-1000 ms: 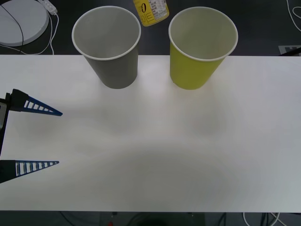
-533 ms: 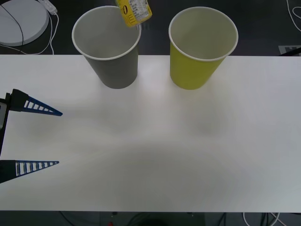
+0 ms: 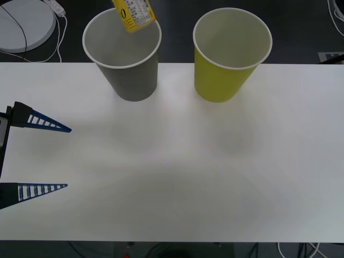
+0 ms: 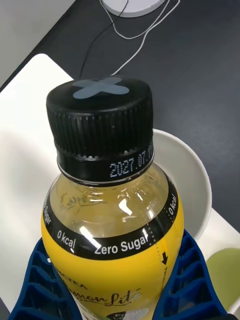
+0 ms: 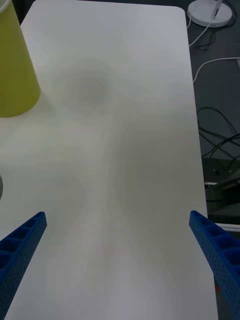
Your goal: Put the can into the green bin and the plastic bottle into the gray bin
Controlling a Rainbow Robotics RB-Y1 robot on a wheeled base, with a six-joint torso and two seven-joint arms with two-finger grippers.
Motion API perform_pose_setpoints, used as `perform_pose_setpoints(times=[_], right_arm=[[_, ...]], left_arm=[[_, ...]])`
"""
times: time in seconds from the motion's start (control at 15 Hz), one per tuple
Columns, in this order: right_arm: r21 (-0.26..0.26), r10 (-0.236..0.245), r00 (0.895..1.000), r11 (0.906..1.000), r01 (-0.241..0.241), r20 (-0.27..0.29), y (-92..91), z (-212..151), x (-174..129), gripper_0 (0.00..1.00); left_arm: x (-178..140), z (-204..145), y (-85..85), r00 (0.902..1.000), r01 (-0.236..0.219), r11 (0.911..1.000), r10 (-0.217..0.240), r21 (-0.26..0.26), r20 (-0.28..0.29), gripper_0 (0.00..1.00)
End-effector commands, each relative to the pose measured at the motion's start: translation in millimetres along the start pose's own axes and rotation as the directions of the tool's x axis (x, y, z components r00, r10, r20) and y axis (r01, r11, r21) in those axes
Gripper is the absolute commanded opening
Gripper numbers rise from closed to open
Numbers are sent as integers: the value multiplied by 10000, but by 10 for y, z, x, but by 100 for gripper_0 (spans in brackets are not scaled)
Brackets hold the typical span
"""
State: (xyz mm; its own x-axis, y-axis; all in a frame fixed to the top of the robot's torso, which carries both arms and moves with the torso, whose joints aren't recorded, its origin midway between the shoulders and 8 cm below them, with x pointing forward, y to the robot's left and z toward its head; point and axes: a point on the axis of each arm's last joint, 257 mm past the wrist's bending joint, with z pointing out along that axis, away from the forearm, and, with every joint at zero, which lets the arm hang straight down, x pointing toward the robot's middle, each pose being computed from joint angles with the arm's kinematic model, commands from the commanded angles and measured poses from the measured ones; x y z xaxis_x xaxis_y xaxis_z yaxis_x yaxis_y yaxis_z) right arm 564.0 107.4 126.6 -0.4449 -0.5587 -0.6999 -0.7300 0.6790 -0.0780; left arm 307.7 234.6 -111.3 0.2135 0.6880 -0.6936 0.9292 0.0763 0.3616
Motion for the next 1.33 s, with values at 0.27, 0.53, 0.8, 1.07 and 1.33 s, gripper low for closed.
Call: perform_pose_setpoints(times=[0.27,0.53,0.8,1.07,1.33], right_arm=[[233,-137,9995,9996,130,297,95,197,-90,0],[450,-272,9987,9987,253,432,124,322,-117,0],[581,-400,9977,9976,369,540,145,401,-135,0],[541,-374,9977,9979,343,569,161,409,-141,0],[639,-438,9977,9971,405,514,129,424,-120,100]], left_arm=[[0,0,0,10000,0,10000,0,0,0,100],[0,0,0,10000,0,10000,0,0,0,100],[0,0,0,10000,0,10000,0,0,0,100],[0,0,0,10000,0,10000,0,0,0,100],[0,0,0,10000,0,10000,0,0,0,100]])
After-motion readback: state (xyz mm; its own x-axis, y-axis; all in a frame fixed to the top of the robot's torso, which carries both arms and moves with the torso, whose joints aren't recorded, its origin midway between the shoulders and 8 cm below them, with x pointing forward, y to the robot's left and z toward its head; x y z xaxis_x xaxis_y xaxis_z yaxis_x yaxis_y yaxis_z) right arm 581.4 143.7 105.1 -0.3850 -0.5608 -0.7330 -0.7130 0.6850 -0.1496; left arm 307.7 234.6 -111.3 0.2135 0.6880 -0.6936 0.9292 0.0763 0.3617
